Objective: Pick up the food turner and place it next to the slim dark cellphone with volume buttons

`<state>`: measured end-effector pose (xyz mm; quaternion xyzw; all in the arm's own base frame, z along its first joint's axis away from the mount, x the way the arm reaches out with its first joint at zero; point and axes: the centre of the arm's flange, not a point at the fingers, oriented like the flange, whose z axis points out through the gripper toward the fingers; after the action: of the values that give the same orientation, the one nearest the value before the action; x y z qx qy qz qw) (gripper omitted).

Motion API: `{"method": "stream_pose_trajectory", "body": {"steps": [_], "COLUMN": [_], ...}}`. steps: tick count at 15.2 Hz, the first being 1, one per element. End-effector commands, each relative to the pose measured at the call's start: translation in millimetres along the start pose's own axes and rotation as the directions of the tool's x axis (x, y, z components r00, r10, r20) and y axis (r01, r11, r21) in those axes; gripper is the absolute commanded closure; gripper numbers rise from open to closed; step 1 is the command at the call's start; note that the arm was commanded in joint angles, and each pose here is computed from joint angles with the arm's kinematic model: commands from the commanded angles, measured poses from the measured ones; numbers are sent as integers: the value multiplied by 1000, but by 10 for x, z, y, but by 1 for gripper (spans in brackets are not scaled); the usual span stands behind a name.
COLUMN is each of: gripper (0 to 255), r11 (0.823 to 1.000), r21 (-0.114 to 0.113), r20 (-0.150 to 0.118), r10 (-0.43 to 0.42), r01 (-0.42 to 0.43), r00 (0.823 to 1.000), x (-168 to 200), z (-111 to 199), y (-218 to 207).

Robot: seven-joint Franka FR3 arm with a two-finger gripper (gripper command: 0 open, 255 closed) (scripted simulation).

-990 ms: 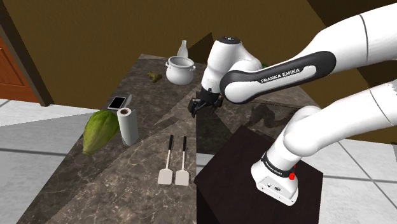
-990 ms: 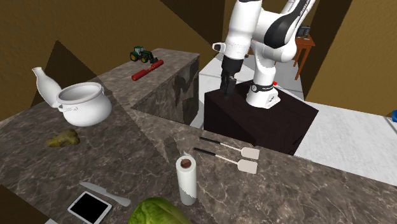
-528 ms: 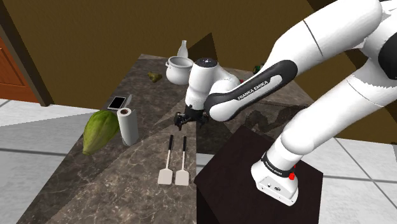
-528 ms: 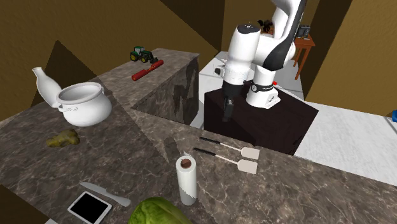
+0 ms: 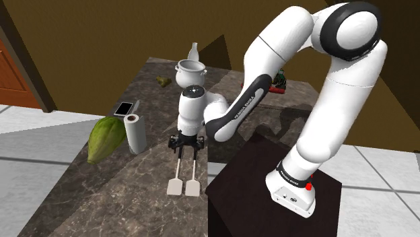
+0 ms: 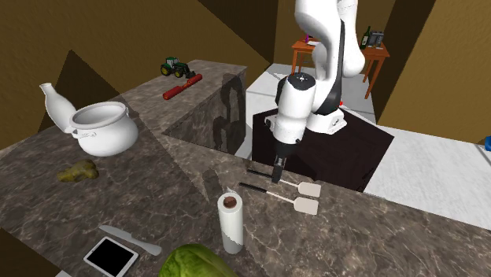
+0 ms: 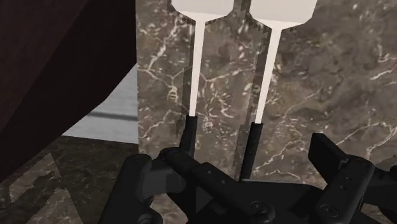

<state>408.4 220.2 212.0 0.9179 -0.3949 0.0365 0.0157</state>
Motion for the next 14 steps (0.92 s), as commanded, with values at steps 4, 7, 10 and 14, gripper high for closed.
{"method": "stream_pose_trajectory", "body": {"steps": [4, 7, 10, 14], "gripper": [0, 0, 0, 0], "r11": [996, 996, 996, 996], "r21": [-7, -7, -7, -7], "r20": [13, 13, 13, 13], "r10": [92, 92, 92, 92], "r01": [-92, -92, -92, -92], "r00": [996, 996, 996, 996], "x": [-116, -118, -120, -120], "z": [465, 623, 781, 812], "y": [-276, -276, -275, -274]}}
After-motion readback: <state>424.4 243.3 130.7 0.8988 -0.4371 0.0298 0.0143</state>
